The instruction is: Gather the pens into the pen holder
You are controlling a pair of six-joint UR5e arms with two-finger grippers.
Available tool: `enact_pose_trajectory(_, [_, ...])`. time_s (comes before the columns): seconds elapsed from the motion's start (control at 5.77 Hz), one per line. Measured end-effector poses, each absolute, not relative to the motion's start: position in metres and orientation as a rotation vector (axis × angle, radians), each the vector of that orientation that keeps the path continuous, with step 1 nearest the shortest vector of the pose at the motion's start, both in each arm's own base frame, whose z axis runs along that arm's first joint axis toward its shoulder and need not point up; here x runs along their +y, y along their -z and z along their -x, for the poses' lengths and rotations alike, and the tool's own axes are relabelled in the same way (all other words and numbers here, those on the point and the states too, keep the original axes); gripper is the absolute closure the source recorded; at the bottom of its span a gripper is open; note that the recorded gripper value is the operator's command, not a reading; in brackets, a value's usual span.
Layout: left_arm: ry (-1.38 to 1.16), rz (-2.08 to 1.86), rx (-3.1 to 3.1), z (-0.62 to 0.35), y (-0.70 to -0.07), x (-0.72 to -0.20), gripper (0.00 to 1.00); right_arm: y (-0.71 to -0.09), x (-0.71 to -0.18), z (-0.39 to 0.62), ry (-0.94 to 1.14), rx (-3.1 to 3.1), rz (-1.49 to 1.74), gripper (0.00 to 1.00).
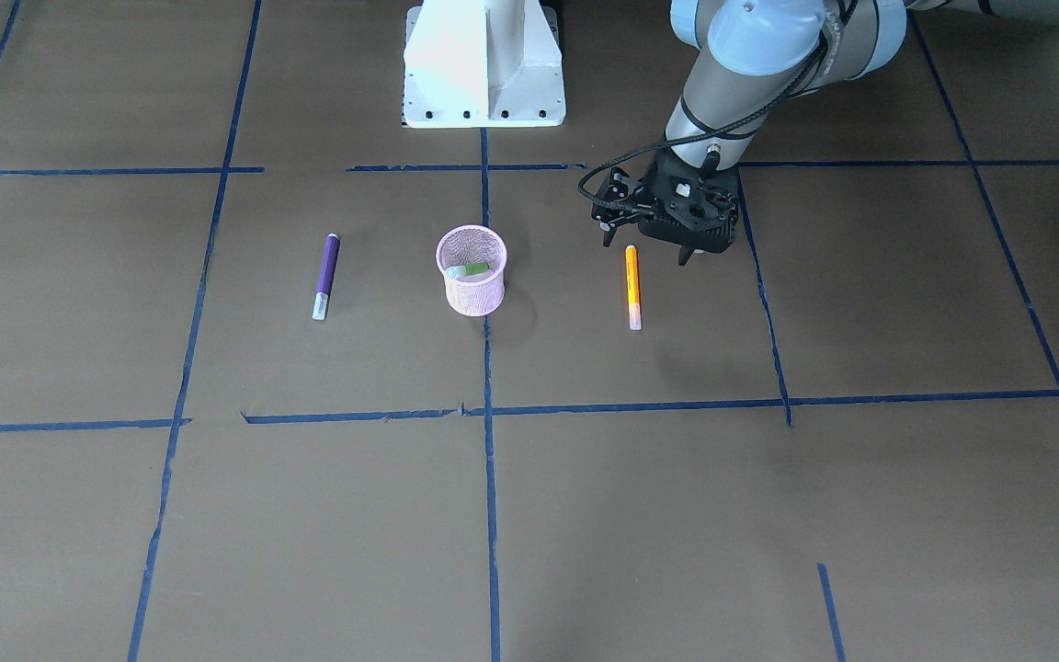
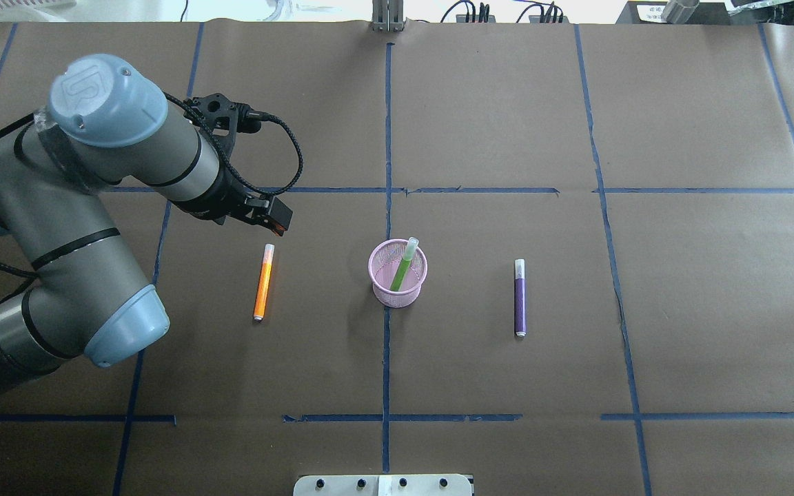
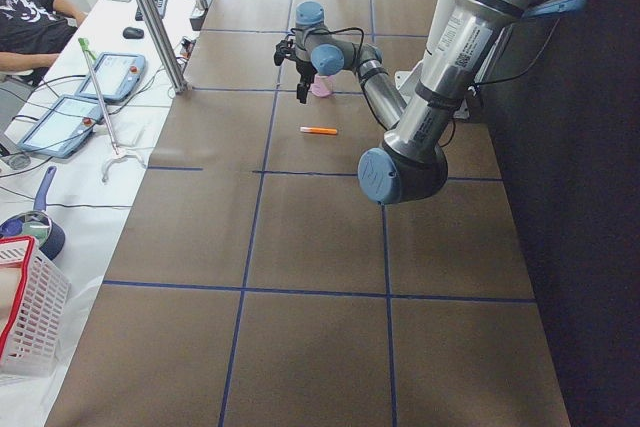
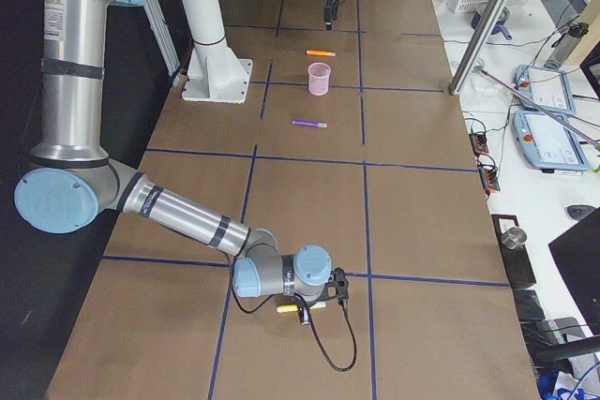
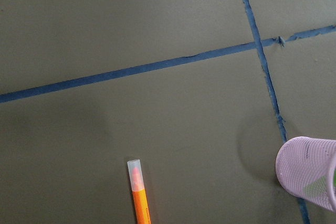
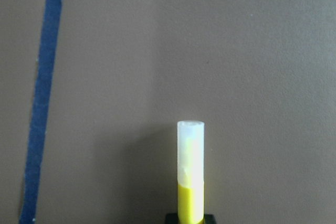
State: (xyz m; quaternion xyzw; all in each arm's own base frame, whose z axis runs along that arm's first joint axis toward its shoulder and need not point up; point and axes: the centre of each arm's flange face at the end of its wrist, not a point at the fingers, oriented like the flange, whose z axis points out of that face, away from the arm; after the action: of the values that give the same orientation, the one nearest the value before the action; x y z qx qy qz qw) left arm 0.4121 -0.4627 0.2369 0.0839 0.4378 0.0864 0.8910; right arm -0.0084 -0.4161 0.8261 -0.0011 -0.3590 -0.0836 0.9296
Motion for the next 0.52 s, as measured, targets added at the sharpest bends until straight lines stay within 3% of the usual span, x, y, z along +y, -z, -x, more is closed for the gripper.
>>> enact_pose_trajectory(0.35, [-0.229, -0.135, 0.845, -0.432, -0.273, -0.47, 0.0, -0.794, -0.435, 0.012, 0.194, -0.739, -0.065, 1.0])
enact_pose_trajectory(0.52, [-0.26, -0.104, 0.812, -0.452, -0.293, -0.47, 0.0, -0.748, -0.454, 0.015, 0.212, -0.746, -0.15, 1.0])
